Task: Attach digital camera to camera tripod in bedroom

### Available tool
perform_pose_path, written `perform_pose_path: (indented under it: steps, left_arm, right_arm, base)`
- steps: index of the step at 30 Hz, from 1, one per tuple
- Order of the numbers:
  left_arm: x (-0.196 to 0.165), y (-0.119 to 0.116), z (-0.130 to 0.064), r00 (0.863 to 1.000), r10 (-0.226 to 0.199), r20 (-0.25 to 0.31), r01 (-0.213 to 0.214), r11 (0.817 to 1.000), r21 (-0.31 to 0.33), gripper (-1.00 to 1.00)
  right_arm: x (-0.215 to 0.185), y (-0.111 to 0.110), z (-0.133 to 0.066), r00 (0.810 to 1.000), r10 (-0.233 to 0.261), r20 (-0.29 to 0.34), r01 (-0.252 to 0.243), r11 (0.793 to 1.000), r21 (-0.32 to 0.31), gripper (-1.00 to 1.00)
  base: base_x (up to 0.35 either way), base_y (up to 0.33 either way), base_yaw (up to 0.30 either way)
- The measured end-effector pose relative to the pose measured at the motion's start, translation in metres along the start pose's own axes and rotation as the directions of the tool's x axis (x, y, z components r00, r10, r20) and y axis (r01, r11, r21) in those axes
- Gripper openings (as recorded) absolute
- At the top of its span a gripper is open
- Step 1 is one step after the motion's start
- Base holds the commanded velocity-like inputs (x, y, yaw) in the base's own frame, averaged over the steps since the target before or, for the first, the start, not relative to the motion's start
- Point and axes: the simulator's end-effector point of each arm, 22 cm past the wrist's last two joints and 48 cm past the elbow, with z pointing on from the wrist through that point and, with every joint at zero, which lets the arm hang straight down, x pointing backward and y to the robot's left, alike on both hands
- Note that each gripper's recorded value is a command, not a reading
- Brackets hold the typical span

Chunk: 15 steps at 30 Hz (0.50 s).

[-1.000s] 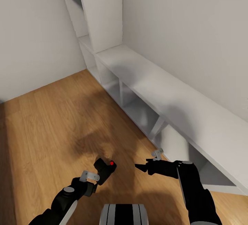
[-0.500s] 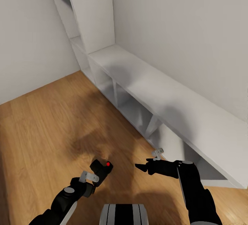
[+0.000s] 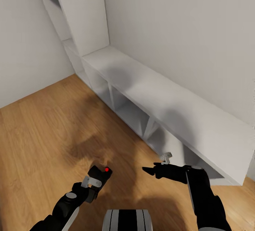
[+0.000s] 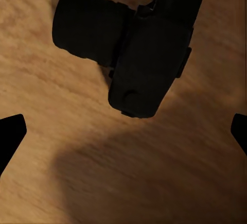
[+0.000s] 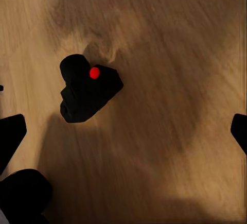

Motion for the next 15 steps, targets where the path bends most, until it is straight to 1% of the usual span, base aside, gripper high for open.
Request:
perform_pose_path:
  steps: [4,15]
  left_arm:
    - [0.0,0.0003,0.0,1.0,0.0,0.0,0.0,1.0,-0.001,1.0]
    - [0.0021,0.0009,0.0009,1.0,0.001,-0.005,-0.001,1.0,-0.002,1.0]
  right_arm:
    - [-0.0006,-0.0051,-0.0036,1.0,0.013,0.009,-0.013,1.0,0.007,1.0]
    - [-0.0019,-0.004,-0.0029,1.0,0.009,0.017,-0.009,1.0,0.004,1.0]
  base:
    - [0.0,0.0,-0.017]
    - [0.0,0.0,-0.002]
